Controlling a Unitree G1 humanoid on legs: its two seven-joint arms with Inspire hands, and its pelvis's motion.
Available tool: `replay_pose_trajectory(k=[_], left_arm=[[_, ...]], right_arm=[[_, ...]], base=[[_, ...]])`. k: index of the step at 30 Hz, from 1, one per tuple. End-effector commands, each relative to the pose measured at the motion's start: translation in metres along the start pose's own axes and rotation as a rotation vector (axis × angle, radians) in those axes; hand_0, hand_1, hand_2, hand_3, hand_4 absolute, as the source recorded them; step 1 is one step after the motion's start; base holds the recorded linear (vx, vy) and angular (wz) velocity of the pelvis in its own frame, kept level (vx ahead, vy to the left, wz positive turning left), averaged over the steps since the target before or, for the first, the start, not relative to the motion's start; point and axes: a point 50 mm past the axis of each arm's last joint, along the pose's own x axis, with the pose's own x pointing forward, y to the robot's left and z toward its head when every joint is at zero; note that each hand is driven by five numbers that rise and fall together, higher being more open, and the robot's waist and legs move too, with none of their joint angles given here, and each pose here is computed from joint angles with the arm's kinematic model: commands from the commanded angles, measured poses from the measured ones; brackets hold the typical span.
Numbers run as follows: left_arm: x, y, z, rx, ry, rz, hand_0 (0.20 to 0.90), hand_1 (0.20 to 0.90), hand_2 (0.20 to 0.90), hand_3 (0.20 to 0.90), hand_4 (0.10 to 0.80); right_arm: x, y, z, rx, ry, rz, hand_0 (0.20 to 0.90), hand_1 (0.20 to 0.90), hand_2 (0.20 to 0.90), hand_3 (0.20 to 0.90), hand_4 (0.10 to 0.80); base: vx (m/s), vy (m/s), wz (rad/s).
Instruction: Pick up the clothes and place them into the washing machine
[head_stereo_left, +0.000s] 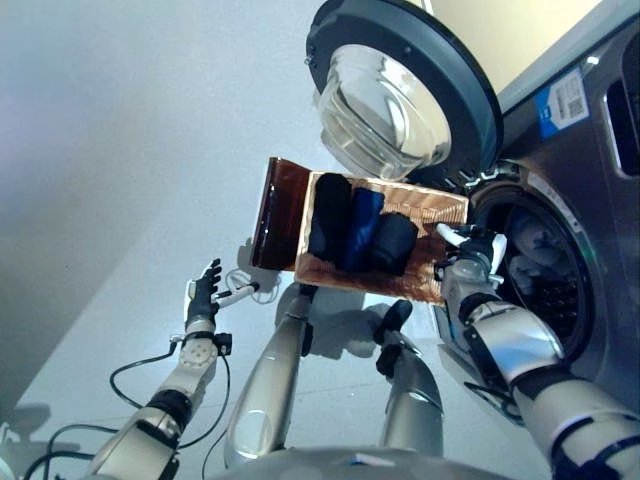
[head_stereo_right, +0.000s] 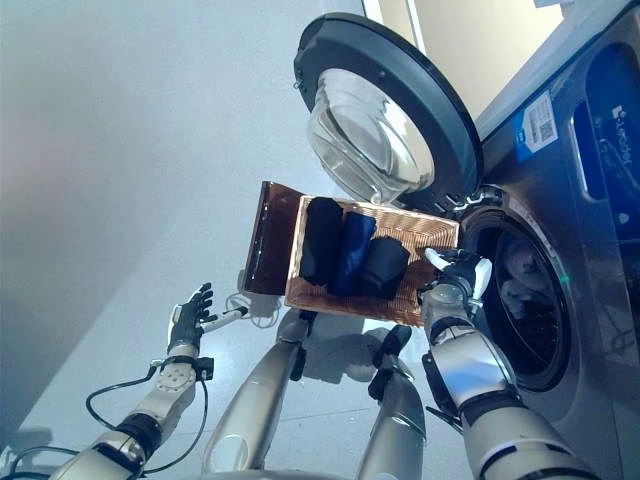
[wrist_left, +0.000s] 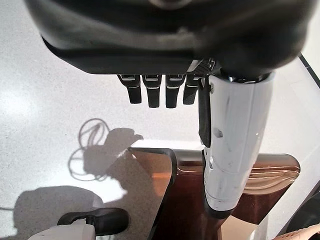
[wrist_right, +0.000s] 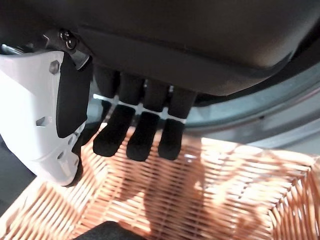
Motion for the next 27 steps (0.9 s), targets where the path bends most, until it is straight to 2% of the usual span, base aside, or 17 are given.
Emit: replay_pose_trajectory(k=[1, 12, 18, 27], left_arm=[[-0.001, 0.015, -0.005, -0.019, -0.011, 0.073, 0.900, 0.900, 0.900, 0.900, 0.800], [-0.004, 0.024, -0.014, -0.022, 0.021, 0.084, 0.900, 0.900, 0.900, 0.900, 0.800], [-0.001, 0.025, -0.010, -0.032, 0.019, 0.094, 0.900, 0.900, 0.900, 0.900, 0.800], [0.010, 0.035, 0.005, -0.021, -0.018, 0.119, 0.900, 0.900, 0.900, 0.900, 0.800]], right_arm=[[0.010, -0.020, 0.018, -0.030, -0.082, -0.048, 0.900, 0.900, 0.900, 0.900, 0.800], [0.002, 0.004, 0.019, -0.099, -0.110, 0.055, 0.900, 0.900, 0.900, 0.900, 0.800], [-0.006, 0.019, 0.013, -0.094, -0.116, 0.108, 0.900, 0.900, 0.900, 0.900, 0.800], [-0.006, 0.021, 0.024, -0.040, -0.128, 0.095, 0.900, 0.900, 0.900, 0.900, 0.800]], base=[[0.000, 0.000, 0.00], [0.000, 0.000, 0.00], [0.004, -0.040, 0.01], [0.032, -0.095, 0.26]])
